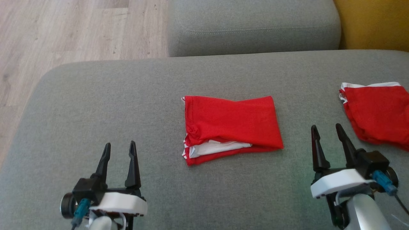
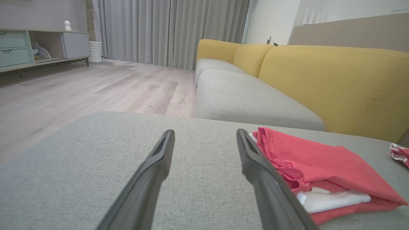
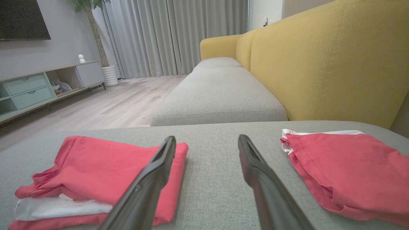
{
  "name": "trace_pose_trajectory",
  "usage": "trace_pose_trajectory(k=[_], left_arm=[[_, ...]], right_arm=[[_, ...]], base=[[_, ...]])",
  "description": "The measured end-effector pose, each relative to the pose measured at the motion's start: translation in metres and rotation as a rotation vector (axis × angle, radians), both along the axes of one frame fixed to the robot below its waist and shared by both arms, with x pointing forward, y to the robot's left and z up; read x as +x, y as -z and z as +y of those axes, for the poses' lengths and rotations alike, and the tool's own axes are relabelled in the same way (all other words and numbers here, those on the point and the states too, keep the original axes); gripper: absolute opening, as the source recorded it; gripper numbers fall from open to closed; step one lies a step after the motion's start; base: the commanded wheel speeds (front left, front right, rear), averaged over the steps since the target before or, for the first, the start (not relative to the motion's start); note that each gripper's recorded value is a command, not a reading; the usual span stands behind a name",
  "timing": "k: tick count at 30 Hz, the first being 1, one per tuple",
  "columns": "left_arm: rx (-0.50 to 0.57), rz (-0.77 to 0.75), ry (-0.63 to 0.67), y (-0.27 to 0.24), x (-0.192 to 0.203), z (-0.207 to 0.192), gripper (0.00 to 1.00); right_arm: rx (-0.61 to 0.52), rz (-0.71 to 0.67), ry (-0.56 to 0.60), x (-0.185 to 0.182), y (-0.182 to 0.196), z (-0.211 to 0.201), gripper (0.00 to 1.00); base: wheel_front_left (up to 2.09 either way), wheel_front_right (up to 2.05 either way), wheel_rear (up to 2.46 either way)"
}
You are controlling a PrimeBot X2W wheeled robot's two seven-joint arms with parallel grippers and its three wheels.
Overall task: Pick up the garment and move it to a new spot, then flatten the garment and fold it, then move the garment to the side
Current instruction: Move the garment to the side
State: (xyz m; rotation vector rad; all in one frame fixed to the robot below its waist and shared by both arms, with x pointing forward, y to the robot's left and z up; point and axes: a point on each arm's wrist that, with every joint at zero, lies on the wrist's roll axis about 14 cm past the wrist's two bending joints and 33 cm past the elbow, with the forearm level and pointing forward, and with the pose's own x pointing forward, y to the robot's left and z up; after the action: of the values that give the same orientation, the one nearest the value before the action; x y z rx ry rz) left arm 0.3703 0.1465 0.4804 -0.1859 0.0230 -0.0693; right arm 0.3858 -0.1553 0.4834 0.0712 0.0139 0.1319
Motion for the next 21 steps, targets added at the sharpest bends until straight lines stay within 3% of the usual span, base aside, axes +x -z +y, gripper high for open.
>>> trace_pose_trajectory(k=[10,15,21], left_arm=[[-0.002,0.025,-0.006,0.009,0.004,0.005,1.0],[-0.011,0.041,-0.006,0.013,0.014,0.006,1.0],[-0.015,0.07,-0.044,0.021,0.019,0.019,1.0]], right_arm=[[-0.042,0.089,-0.058,0.027,0.013,0.019,1.0],[-0.03,0.234,-0.095,0.059,0.041,0.036,1.0],[0.013,0.466,-0.132,0.072,0.097,0.058,1.0]], base=[[0.0,0.0,0.0],[0.0,0.0,0.0],[0.0,0.0,0.0]])
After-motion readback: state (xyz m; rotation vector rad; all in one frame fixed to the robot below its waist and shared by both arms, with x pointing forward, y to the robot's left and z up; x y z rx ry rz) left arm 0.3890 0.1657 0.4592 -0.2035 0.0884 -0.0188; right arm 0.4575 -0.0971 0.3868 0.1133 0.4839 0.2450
